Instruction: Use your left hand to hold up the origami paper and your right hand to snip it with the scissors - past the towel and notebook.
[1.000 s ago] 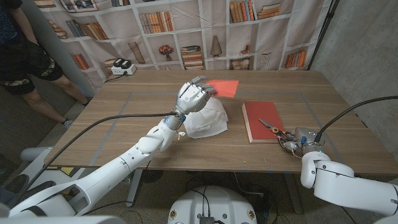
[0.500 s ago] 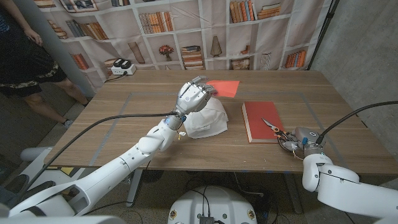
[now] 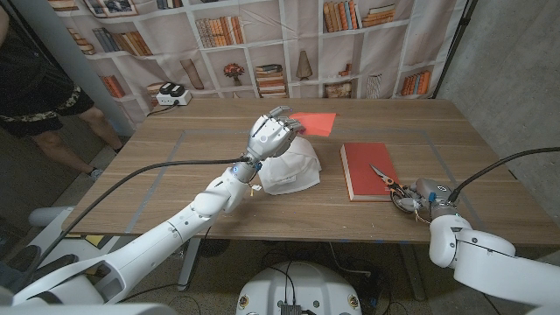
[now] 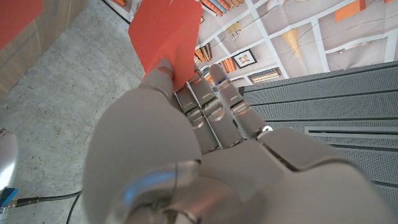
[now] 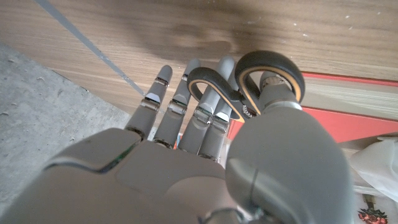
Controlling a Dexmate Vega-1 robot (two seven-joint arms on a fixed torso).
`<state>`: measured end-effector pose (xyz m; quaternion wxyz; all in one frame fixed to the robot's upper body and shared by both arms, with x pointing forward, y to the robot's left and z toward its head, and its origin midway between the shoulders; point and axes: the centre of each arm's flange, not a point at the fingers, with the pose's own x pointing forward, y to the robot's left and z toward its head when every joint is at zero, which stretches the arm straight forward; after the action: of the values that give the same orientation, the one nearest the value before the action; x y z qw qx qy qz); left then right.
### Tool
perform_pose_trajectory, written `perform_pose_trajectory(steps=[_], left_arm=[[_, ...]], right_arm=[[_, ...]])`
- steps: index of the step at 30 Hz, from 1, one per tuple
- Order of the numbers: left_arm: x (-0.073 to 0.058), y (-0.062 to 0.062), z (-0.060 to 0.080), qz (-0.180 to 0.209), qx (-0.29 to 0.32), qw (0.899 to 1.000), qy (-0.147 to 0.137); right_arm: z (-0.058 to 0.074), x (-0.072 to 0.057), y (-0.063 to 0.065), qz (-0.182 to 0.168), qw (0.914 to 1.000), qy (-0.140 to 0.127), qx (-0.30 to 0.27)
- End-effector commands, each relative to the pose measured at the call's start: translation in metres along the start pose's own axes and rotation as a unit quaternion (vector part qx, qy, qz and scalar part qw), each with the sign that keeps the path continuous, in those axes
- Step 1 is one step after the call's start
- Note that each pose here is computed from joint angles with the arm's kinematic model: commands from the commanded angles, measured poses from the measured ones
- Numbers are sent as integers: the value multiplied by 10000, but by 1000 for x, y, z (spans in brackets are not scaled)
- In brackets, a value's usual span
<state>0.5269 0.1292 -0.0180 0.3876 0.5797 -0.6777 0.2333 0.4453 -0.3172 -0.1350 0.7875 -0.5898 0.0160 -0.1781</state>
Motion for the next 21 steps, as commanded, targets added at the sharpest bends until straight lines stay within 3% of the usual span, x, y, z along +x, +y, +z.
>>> perform_pose_trajectory(steps=[1,21], left_arm=[[2,2,-3,74,38,10000,-16],[3,-2,-3,348,-61,9994,-64]], right_arm=[[-8,0,-10,105,9989,-37,446],[-27,-2,-41,455,9886,-267,1407]])
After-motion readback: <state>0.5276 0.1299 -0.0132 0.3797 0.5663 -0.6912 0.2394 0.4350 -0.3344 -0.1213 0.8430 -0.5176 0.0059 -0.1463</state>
